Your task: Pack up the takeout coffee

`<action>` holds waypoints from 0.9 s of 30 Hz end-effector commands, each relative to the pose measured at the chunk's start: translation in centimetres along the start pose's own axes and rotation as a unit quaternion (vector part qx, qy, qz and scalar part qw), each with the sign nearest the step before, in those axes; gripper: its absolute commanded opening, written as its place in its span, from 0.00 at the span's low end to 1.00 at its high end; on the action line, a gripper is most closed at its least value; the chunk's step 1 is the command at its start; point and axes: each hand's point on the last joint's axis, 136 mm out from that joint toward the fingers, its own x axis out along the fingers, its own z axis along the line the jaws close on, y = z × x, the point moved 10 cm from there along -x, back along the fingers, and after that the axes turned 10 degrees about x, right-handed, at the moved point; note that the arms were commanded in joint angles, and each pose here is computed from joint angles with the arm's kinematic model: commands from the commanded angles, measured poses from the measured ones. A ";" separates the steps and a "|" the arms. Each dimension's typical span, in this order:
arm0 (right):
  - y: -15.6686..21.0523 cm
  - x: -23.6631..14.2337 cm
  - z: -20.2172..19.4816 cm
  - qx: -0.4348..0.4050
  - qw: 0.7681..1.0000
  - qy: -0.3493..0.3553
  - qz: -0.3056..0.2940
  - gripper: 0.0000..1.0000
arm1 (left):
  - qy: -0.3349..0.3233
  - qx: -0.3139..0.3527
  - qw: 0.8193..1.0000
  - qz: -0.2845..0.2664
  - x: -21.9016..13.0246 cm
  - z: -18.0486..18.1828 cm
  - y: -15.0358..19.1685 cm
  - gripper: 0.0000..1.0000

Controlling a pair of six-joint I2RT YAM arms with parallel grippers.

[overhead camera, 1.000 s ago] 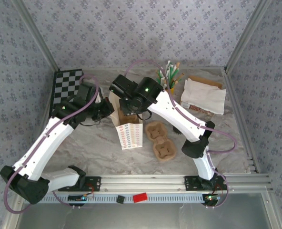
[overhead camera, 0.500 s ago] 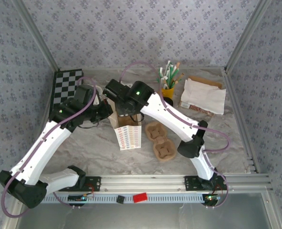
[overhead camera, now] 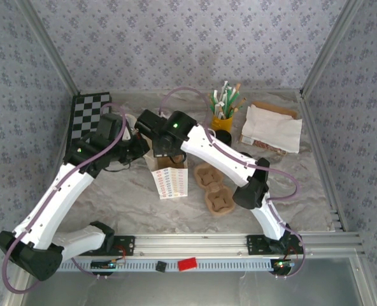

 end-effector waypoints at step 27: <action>0.0 8.9 -0.9 0.004 0.995 0.056 0.077 0.12 | 0.032 -0.003 0.999 -0.012 0.2 0.0 -0.6 0.00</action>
